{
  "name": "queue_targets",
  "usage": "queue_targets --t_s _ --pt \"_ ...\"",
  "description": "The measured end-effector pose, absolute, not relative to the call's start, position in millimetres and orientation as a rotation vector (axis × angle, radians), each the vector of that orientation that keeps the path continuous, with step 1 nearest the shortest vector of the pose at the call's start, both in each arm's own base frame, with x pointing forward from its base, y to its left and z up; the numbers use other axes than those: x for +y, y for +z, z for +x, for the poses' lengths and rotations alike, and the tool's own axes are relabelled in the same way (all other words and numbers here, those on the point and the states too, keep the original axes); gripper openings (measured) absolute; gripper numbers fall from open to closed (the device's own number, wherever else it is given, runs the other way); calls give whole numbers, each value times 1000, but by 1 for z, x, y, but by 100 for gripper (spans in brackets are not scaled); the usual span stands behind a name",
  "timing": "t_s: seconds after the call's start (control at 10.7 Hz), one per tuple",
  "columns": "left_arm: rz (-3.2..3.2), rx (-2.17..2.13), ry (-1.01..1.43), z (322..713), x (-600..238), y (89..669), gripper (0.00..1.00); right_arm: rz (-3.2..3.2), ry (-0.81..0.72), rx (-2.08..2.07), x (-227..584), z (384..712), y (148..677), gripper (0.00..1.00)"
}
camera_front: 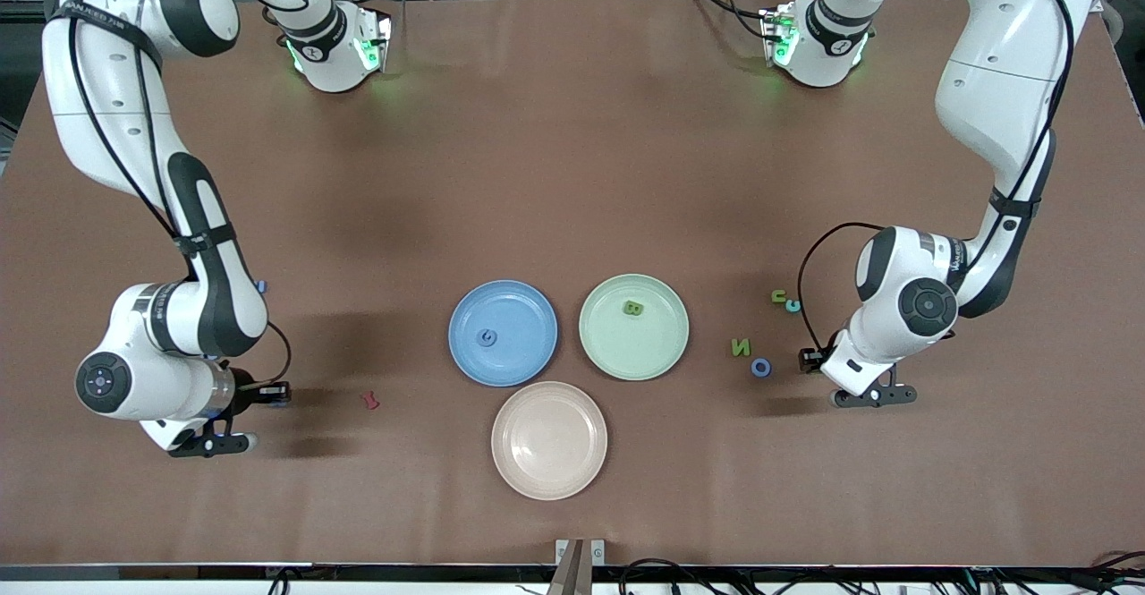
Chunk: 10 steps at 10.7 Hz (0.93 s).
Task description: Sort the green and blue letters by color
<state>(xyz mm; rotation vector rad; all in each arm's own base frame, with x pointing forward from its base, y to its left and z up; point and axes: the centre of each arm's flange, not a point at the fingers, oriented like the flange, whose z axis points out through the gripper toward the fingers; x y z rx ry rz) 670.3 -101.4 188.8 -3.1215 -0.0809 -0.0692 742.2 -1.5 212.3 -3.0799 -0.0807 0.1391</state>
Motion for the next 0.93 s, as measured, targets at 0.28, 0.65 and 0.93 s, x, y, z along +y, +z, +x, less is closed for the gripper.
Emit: queue_targets --t_s 0.28,0.65,0.93 --pt "-3121 -80 -64 670 -102 187 59 -3010 313 95 68 727 238 31" --pt "-3122 -80 -58 669 -102 184 57 -2913 424 396 162 708 258 31" --pt "-3121 -116 -47 667 -106 179 57 -2825 441 629 248 688 274 31"
